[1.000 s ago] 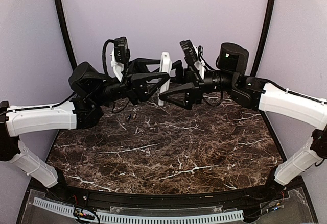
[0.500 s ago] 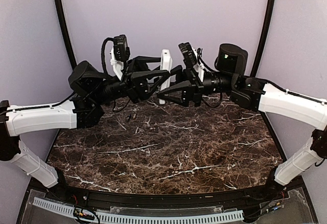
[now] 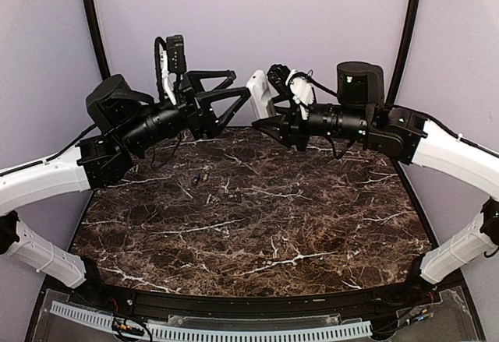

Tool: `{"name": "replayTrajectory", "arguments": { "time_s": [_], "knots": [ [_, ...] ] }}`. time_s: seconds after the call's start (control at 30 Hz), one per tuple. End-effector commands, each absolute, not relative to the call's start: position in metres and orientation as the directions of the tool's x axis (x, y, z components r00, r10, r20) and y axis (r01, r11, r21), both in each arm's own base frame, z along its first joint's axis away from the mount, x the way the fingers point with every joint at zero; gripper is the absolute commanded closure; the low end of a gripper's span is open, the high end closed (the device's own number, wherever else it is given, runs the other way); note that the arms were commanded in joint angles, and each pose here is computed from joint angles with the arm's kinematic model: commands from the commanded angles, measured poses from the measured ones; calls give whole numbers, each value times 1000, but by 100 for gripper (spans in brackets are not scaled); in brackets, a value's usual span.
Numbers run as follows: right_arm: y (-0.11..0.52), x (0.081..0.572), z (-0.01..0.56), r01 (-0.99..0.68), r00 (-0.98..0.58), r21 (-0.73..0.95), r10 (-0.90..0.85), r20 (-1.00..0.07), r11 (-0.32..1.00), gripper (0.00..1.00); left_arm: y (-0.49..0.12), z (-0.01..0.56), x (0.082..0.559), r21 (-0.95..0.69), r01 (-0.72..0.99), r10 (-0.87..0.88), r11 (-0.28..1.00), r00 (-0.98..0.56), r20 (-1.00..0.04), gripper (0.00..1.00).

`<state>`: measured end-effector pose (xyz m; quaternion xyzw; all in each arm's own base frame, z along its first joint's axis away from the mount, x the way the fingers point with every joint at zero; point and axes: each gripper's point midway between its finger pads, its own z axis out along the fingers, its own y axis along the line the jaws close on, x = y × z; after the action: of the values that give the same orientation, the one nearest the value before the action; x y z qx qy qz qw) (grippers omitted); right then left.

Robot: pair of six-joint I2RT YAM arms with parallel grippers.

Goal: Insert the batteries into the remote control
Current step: Pass from the left arm to the right, then pass from the right arm to the left

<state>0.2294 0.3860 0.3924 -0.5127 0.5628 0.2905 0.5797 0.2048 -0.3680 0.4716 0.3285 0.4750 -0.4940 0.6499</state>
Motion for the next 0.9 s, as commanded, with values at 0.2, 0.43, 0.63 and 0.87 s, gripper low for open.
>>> {"name": "replayTrajectory", "arguments": {
  "time_s": [0.2,0.43,0.63,0.87],
  "knots": [
    [380,264,391,-786,210,-382,-372,-904,486,100,-369,443,242,-118,871,-138,477,-59,-989,22],
    [388,261,392,-788,212,-380,-365,-906,485,100,-376,433,256,-115,850,-102,514,-73,-992,28],
    [394,257,390,-776,238,-414,-388,-890,476,100,-380,433,257,-129,852,-117,507,-80,-990,34],
    [394,253,388,-781,238,-407,-377,-895,473,100,-379,436,258,-140,847,-132,512,-84,-988,64]
  ]
}}
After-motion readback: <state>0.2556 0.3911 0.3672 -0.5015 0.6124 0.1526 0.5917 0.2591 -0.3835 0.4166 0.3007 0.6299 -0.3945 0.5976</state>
